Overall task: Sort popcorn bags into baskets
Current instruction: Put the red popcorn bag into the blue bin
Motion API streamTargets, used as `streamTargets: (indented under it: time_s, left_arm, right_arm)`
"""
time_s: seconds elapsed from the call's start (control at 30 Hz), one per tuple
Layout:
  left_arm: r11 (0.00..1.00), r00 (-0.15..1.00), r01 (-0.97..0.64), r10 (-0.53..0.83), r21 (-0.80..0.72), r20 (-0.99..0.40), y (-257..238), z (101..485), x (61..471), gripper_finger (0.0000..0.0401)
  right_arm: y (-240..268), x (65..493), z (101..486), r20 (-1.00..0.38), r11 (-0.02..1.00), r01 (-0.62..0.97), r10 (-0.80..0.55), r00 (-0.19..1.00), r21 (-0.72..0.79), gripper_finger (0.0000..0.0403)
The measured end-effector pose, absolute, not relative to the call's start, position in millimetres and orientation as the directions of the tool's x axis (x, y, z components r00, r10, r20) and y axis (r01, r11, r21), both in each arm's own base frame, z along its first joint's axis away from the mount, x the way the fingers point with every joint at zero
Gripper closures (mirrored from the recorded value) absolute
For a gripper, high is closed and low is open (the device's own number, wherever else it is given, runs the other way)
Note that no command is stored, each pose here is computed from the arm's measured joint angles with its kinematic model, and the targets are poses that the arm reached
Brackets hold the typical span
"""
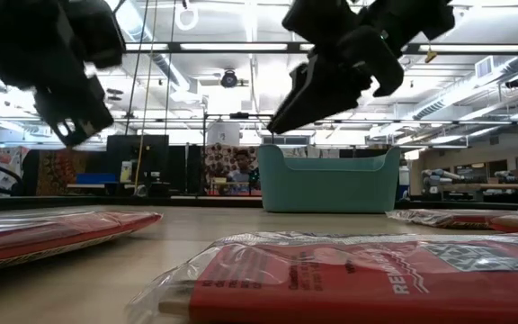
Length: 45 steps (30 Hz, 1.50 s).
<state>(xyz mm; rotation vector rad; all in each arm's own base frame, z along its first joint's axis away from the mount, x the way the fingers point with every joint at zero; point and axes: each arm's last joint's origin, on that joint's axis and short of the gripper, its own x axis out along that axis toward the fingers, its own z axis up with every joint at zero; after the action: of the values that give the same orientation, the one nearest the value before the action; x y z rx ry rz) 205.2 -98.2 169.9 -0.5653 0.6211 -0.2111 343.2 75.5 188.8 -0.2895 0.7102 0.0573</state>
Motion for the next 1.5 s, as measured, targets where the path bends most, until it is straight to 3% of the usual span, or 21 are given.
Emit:
streamTargets:
  time_s: [0.2,0.47,0.63,0.77,1.0,1.23,1.5]
  left_arm:
    - [0.857,0.752,0.019,-0.352,-0.516,-0.557,-135,185,227,0.026]
    - [0.836,0.582,-0.029,-0.431,-0.548,-0.689,-185,151,247,0.026]
    - [0.85,0.525,-0.087,-0.403,-0.519,-0.749,-201,132,256,0.026]
    - [0.898,0.573,-0.157,-0.257,-0.411,-0.779,-197,125,264,0.026]
    - [0.927,0.705,-0.352,0.171,-0.131,-0.688,-166,122,278,0.026]
    - [0.932,0.708,-0.314,0.106,-0.178,-0.698,-158,146,294,0.026]
    - [0.909,0.493,-0.382,0.353,0.167,-0.795,-132,144,281,0.026]
  right_arm:
    - [100,334,184,-0.667,0.968,-0.164,-0.006,0.745,-0.192,0.025]
    - [134,318,182,-0.669,0.959,-0.145,-0.057,0.741,-0.242,0.025]
    - [144,313,182,-0.67,0.961,-0.156,-0.038,0.741,-0.226,0.025]
    - [152,309,182,-0.67,0.959,-0.175,-0.019,0.742,-0.221,0.025]
    - [158,307,182,-0.667,0.956,-0.194,-0.004,0.745,-0.222,0.025]
    - [157,307,182,-0.668,0.955,-0.193,-0.007,0.744,-0.225,0.025]
    - [141,315,182,-0.664,0.946,-0.173,-0.056,0.745,-0.274,0.025]
